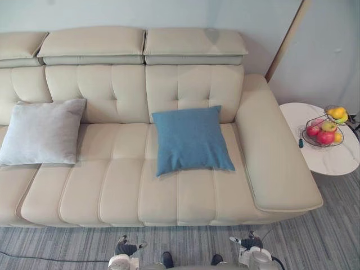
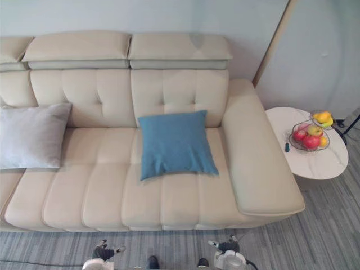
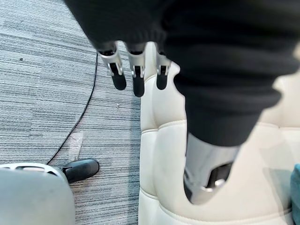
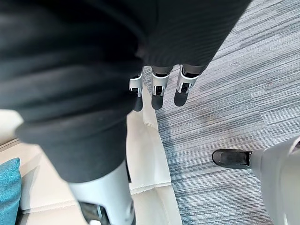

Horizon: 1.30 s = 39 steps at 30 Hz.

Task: Pick up cushions and gather them together orderly.

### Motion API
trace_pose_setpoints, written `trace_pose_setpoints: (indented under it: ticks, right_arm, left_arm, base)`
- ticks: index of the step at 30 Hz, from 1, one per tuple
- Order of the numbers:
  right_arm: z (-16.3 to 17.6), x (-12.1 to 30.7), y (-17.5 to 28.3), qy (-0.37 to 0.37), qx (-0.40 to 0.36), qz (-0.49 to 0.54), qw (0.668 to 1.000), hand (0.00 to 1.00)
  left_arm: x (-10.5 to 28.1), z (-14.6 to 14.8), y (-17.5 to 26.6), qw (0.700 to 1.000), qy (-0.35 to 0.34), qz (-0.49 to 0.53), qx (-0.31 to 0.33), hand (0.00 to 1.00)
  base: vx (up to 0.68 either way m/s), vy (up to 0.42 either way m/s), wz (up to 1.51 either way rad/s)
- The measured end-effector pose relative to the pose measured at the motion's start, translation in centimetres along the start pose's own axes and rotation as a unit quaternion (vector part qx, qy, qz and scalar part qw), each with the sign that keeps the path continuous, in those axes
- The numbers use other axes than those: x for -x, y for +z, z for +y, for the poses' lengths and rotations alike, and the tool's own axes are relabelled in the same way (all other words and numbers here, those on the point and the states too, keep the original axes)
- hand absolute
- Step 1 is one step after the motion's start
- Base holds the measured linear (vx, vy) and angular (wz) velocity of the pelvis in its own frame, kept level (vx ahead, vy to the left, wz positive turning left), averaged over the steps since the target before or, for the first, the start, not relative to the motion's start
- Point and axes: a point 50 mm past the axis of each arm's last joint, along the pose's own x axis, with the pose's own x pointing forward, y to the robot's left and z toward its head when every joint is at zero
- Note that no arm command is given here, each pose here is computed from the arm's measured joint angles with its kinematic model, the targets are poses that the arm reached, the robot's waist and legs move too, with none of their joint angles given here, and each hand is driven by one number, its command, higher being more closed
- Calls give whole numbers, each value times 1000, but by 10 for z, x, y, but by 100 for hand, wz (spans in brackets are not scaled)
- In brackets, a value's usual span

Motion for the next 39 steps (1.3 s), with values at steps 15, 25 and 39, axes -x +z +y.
trace_pose_setpoints:
  ticks: [15, 25, 39]
  right_arm:
    - [-4, 7, -27, 8, 2, 44, 999, 0]
    - [-6, 10, -20, 5, -14, 15, 1000, 0]
    - [-6, -3, 10, 16, 37, -9, 999, 0]
  left_arm:
    - [0, 3, -6, 999, -9, 22, 24, 0]
    - [0, -10, 1, 998, -25, 21, 55, 0]
    - [-1, -21, 1, 997, -40, 35, 54, 0]
  base:
    - [-23, -14, -19]
    - [-39, -66, -65]
    - [101, -138, -137]
